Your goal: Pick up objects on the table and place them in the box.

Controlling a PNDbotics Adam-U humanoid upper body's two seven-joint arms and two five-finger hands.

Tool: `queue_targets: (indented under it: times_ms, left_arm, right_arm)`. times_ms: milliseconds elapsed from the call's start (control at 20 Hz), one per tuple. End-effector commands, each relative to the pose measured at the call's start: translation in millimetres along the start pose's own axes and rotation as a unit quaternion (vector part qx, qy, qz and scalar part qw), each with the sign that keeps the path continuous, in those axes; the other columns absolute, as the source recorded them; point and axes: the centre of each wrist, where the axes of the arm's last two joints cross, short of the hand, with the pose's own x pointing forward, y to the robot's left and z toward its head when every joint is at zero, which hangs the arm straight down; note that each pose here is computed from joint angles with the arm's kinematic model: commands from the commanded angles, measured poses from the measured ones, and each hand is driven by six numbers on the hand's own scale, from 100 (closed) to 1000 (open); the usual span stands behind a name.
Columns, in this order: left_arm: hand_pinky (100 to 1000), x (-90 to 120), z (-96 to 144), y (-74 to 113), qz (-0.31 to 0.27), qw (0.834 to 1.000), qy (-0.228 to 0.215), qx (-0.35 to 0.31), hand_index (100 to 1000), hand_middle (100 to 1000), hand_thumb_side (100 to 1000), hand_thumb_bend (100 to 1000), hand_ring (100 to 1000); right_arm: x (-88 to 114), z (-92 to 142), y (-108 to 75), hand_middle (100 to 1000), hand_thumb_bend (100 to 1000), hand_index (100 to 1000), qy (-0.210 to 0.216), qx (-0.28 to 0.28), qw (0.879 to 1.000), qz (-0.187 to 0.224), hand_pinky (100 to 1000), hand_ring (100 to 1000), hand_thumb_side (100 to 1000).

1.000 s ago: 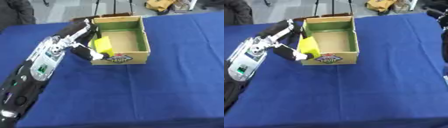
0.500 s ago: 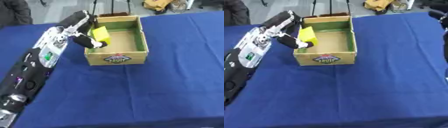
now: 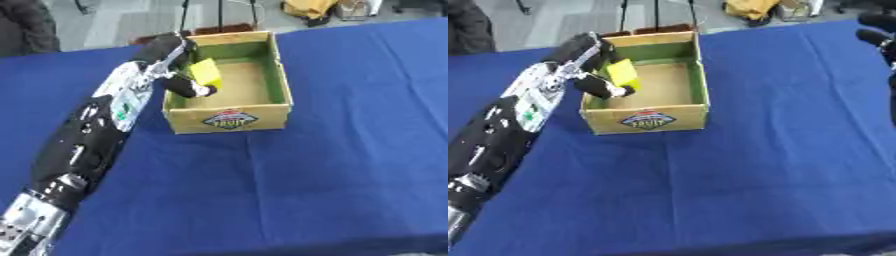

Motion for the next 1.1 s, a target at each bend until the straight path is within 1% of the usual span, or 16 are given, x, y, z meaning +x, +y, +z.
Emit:
queue_targets:
  times_ms: [50, 100, 150, 250, 400, 450, 500, 600, 700, 750, 900, 1100]
  left_arm:
    - [356, 0.0, -5.0, 6.2, -0.009, 1.0, 0.0, 0.018, 480, 349, 384, 480, 302]
    - [381, 0.6, -5.3, 3.3, -0.009, 1.0, -0.002, 0.016, 510, 385, 392, 500, 330]
    - [414, 1.2, -5.5, 0.6, -0.01, 1.0, -0.004, 0.012, 538, 418, 409, 543, 364]
    - [446, 2.0, -5.6, -3.4, -0.014, 1.0, -0.009, 0.002, 581, 460, 426, 597, 402]
    - [476, 2.3, -5.0, -10.8, -0.02, 0.999, -0.015, -0.028, 616, 489, 455, 647, 434]
    - [490, 2.2, -4.8, -12.8, -0.018, 0.999, -0.016, -0.037, 634, 503, 475, 678, 449]
    - [503, 2.1, -4.4, -14.9, -0.017, 0.999, -0.018, -0.047, 651, 518, 501, 729, 462]
    - [551, 1.9, -3.9, -16.3, -0.016, 0.998, -0.022, -0.06, 698, 567, 539, 799, 505]
    - [597, 2.0, -3.6, -14.9, -0.015, 0.998, -0.025, -0.064, 742, 609, 587, 967, 545]
    - [617, 2.2, -3.4, -13.7, -0.014, 0.998, -0.026, -0.063, 763, 629, 595, 1000, 564]
    - [655, 3.1, -2.4, -9.9, -0.01, 0.998, -0.03, -0.057, 803, 667, 628, 1000, 598]
    - [670, 5.4, 0.6, 2.6, 0.004, 0.999, -0.039, -0.026, 813, 675, 681, 1000, 604]
  right_arm:
    - [6.6, -5.1, -0.7, 803, 100, 923, -0.013, 0.006, 1.0, 0.0, 807, 791, 1000]
    - [6.6, -5.2, -0.6, 803, 100, 923, -0.013, 0.006, 1.0, 0.0, 807, 791, 1000]
    - [6.7, -5.3, -0.4, 803, 100, 923, -0.013, 0.006, 1.0, 0.0, 807, 791, 1000]
    - [6.7, -5.4, -0.3, 803, 100, 923, -0.013, 0.006, 1.0, -0.001, 807, 791, 1000]
    - [6.6, -5.3, -0.4, 803, 100, 923, -0.013, 0.006, 1.0, -0.001, 807, 791, 1000]
    - [6.6, -5.3, -0.4, 803, 100, 923, -0.013, 0.006, 1.0, -0.001, 807, 791, 1000]
    - [6.5, -5.4, -0.4, 803, 100, 923, -0.013, 0.006, 1.0, -0.001, 807, 791, 1000]
    - [6.5, -5.4, -0.4, 803, 100, 923, -0.013, 0.006, 1.0, -0.001, 807, 791, 1000]
    - [6.4, -5.3, -0.6, 803, 100, 923, -0.013, 0.006, 1.0, -0.001, 807, 791, 1000]
    - [6.2, -5.2, -0.8, 803, 100, 923, -0.013, 0.006, 1.0, -0.001, 807, 791, 1000]
    - [6.0, -5.0, -1.0, 803, 100, 923, -0.012, 0.005, 1.0, -0.001, 808, 791, 1000]
    - [5.6, -4.5, -2.1, 803, 100, 923, -0.012, 0.003, 1.0, 0.001, 808, 791, 1000]
